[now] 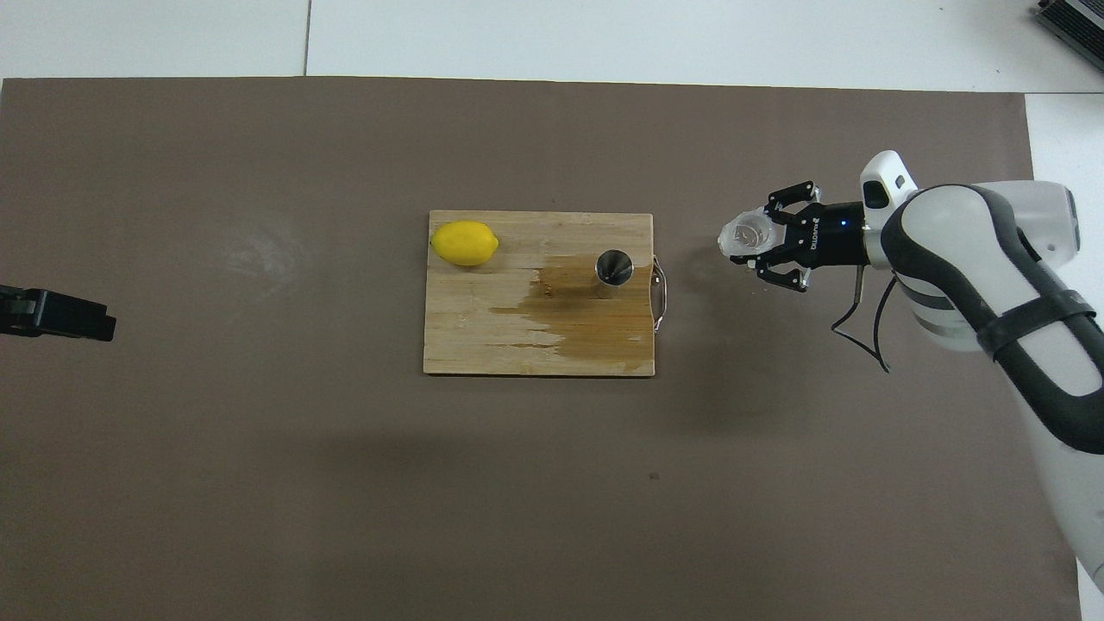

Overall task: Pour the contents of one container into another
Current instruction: 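Lift the clear cup with the right gripper over the steel cup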

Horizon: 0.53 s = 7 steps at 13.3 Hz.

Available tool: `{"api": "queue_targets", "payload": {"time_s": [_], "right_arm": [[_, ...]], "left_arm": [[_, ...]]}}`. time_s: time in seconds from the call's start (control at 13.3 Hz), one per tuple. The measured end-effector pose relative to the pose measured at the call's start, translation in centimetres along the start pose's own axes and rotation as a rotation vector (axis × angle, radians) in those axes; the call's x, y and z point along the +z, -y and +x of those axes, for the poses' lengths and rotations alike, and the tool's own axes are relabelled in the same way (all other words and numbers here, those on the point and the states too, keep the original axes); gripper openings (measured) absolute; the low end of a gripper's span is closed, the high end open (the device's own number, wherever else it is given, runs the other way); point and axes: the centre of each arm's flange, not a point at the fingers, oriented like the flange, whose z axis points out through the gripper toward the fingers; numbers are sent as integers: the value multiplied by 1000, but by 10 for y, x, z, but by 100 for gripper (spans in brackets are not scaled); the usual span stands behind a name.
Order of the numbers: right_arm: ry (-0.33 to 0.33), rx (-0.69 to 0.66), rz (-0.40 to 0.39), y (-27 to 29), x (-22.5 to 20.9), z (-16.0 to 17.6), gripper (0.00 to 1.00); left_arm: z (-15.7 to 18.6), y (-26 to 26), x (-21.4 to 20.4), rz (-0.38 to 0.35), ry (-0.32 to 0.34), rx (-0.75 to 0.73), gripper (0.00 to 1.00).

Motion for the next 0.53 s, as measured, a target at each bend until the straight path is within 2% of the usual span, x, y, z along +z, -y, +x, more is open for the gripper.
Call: {"api": "queue_targets", "payload": {"time_s": [0.23, 0.53], "right_arm": [[117, 10, 5, 8, -3, 60, 51], [209, 5, 19, 21, 16, 98, 51]], "left_arm": [[0, 0, 0, 0, 0, 0, 100], [0, 0, 0, 0, 0, 0, 100]]}}
